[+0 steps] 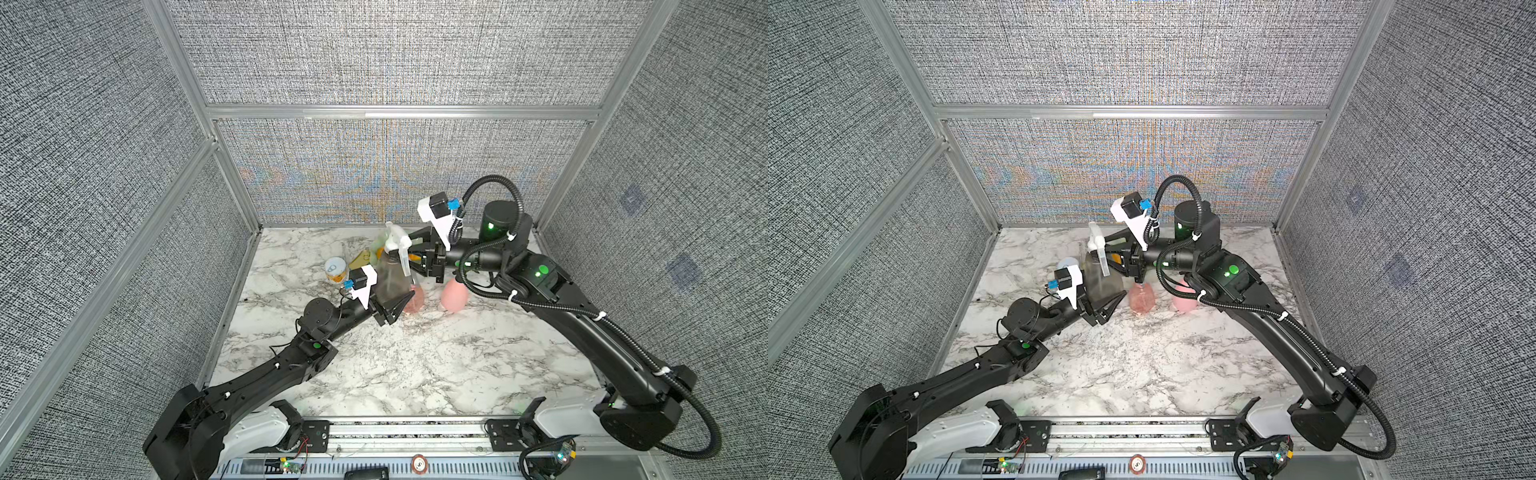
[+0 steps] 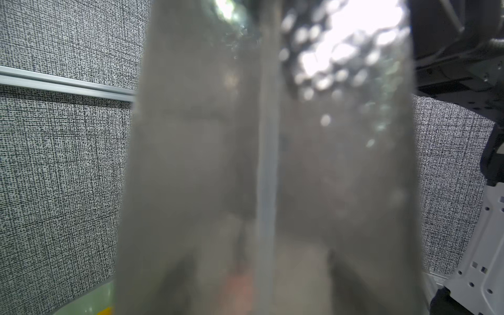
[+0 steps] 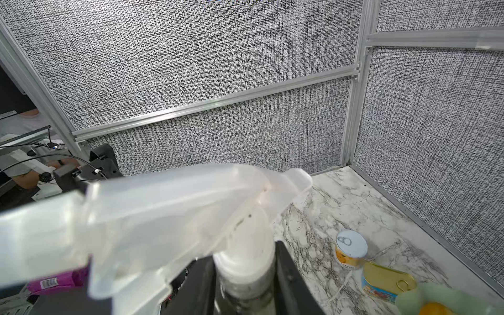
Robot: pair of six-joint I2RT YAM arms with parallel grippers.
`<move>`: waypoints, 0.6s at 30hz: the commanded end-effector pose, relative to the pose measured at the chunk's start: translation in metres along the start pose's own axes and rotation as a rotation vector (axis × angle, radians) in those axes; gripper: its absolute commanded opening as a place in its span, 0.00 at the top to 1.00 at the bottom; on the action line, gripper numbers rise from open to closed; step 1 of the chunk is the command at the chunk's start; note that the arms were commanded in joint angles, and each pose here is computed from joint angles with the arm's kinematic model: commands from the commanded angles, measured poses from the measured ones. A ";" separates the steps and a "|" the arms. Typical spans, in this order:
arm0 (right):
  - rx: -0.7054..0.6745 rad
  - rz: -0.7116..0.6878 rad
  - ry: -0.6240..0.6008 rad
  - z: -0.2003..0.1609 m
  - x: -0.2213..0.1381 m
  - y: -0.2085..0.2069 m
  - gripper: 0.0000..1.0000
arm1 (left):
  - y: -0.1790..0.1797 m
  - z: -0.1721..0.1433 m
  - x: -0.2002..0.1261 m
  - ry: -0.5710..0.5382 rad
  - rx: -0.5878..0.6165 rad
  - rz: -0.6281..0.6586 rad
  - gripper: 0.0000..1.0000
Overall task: Attach spray nozzles to spray bottles
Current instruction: Screw the spray nozzle on the spray bottle.
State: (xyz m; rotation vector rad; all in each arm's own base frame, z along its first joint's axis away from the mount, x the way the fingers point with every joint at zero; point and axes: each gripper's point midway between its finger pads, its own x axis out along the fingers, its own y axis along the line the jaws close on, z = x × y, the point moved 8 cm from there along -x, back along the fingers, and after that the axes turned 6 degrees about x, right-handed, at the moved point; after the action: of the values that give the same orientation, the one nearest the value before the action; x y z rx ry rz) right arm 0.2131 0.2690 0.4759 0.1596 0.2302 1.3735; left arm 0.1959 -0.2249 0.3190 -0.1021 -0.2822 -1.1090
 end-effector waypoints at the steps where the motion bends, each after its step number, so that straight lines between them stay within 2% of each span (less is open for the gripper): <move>1: 0.007 -0.004 0.035 -0.007 0.005 0.001 0.71 | 0.000 0.006 0.000 -0.023 0.025 -0.003 0.47; 6: 0.051 -0.137 0.081 -0.018 0.009 -0.008 0.76 | 0.004 0.006 0.001 -0.004 0.044 0.046 0.49; 11: 0.108 -0.335 0.136 -0.030 0.013 -0.014 0.78 | 0.012 0.006 0.000 0.016 0.069 0.127 0.50; 18: 0.150 -0.631 0.113 -0.036 0.023 -0.011 0.79 | 0.018 0.005 -0.003 0.027 0.093 0.208 0.51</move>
State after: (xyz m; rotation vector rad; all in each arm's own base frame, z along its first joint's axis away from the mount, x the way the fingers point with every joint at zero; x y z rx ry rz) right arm 0.2173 0.2917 0.4629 0.1613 0.3138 0.9238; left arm 0.2119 -0.2172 0.3063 -0.0550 -0.1847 -0.9221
